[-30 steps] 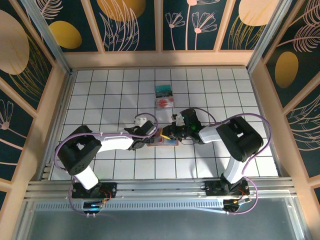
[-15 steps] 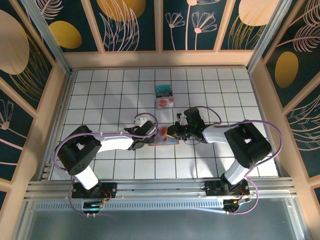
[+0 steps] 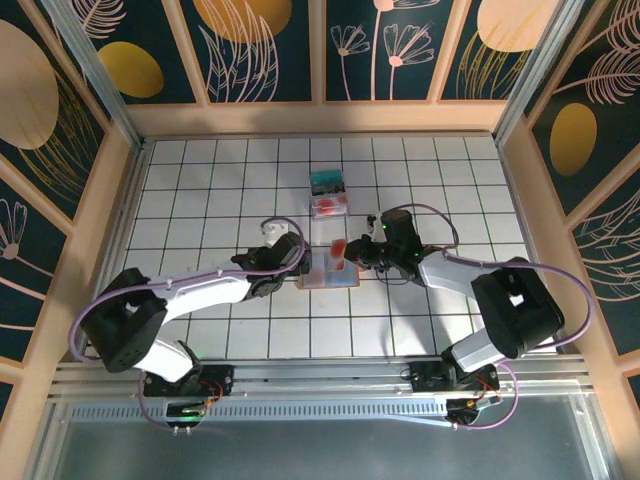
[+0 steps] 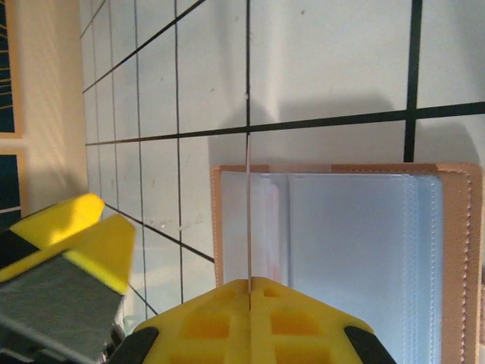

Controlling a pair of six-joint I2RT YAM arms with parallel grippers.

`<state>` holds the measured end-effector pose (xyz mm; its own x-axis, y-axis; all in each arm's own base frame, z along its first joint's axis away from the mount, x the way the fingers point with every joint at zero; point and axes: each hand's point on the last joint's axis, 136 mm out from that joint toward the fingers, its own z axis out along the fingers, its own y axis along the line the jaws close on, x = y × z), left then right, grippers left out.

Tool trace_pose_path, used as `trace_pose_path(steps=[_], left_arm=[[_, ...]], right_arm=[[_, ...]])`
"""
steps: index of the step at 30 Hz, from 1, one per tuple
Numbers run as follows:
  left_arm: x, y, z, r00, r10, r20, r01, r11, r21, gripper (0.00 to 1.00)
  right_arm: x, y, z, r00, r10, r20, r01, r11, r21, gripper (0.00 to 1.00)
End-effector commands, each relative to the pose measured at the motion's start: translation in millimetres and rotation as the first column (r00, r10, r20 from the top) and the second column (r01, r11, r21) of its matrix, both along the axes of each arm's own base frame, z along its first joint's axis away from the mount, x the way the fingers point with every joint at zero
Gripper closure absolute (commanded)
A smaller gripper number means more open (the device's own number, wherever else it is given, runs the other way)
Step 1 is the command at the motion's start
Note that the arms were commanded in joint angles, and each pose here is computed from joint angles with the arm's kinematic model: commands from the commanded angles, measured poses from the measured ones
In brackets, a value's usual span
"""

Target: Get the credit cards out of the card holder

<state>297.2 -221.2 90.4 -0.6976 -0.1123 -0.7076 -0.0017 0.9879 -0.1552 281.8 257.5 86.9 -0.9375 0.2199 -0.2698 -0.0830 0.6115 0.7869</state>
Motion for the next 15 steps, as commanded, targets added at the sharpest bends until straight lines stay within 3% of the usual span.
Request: trace_pose_path(steps=[1, 6, 10, 15], left_arm=[[3.9, -9.1, 25.9, 0.998, -0.014, 0.064, 0.022, 0.993, -0.119, 0.01], [2.7, -29.9, 64.2, 0.983, -0.099, 0.154, 0.143, 0.941, -0.308, 0.01], [-2.9, -47.1, 94.9, 0.956, -0.173, 0.236, 0.265, 0.852, -0.452, 0.01], [-8.9, -66.1, 121.8, 0.918, -0.253, 0.306, 0.385, 0.756, -0.529, 0.04]], right_arm=[[4.6, -5.0, 17.7, 0.995, -0.011, 0.095, 0.009, 1.000, 0.015, 1.00], [8.0, -9.1, 47.2, 0.981, -0.039, 0.190, 0.028, 0.998, 0.062, 1.00], [8.5, -11.4, 76.9, 0.961, -0.060, 0.269, 0.031, 0.993, 0.111, 1.00], [6.3, -9.5, 110.2, 0.937, -0.068, 0.342, 0.005, 0.984, 0.180, 1.00]])
